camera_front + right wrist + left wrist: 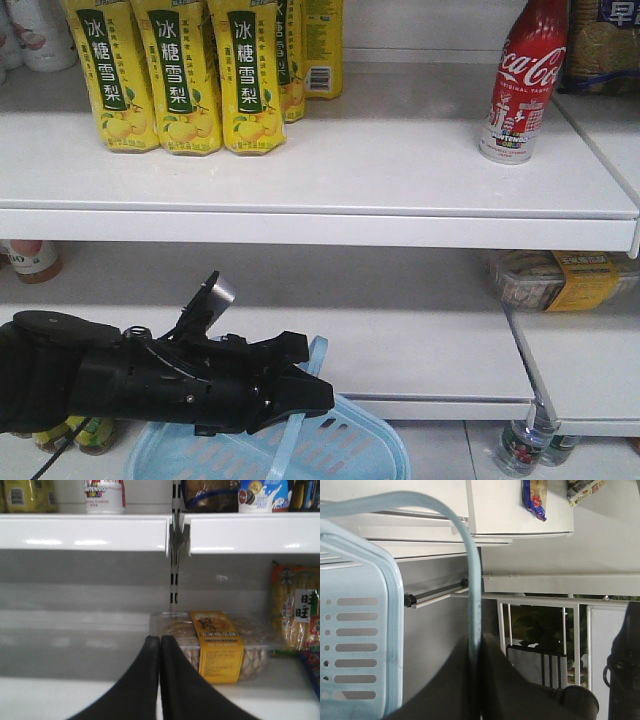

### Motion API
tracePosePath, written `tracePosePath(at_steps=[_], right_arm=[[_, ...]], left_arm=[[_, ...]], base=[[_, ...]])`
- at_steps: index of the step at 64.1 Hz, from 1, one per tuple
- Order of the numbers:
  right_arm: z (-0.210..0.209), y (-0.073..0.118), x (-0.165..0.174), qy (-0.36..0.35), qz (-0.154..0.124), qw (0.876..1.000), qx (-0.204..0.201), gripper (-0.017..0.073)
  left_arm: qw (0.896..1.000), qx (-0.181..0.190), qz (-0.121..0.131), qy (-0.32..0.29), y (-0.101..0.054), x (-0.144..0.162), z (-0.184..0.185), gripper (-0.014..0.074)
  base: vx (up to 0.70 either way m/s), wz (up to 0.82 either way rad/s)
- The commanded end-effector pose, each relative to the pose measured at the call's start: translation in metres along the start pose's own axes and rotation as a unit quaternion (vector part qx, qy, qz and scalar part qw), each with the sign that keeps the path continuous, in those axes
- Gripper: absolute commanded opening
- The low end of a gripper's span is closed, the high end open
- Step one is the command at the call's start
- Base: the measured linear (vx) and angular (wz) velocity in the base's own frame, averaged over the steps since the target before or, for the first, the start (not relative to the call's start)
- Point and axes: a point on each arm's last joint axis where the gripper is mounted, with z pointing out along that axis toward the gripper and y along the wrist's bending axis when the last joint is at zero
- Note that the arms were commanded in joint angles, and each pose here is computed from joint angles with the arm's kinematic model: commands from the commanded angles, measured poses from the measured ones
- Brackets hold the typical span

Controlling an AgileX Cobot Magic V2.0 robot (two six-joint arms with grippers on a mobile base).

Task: Place coke in basket with both arms

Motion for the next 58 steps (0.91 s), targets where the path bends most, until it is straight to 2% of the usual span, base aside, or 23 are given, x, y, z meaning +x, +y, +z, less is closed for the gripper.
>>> tracePosePath(at_steps=[1,23,31,51,58], right_arm=[[-0.002,-0.001,-0.015,-0.054,-0.013,0.998,0.005,-0.001],[0.007,-0.001,-0.058,-0.021,-0.013,1.0,0.003,-0.001],[0.018,-0.001,-0.069,-0.005,-0.002,1.0,0.002,-0.001],[0.03,-0.002,-0.069,0.013,-0.002,1.0,0.003,-0.001],[0.03,-0.002,-0.069,0.012,0.009,1.0,0.003,-0.001]], left_arm=[[0.998,0.062,-0.01,-0.01,-0.024,-0.001,-0.009,-0.0006],[0.998,0.062,-0.01,-0.01,-0.024,-0.001,-0.009,-0.0006],[0.998,0.062,-0.01,-0.01,-0.024,-0.001,-0.009,-0.0006],[0.998,0.062,-0.01,-0.01,-0.024,-0.001,-0.009,-0.0006],[0.998,0.062,-0.01,-0.01,-0.024,-0.001,-0.009,-0.0006]], base=[[0.0,0.0],[0.0,0.0],[0.0,0.0],[0.0,0.0],[0.0,0.0]])
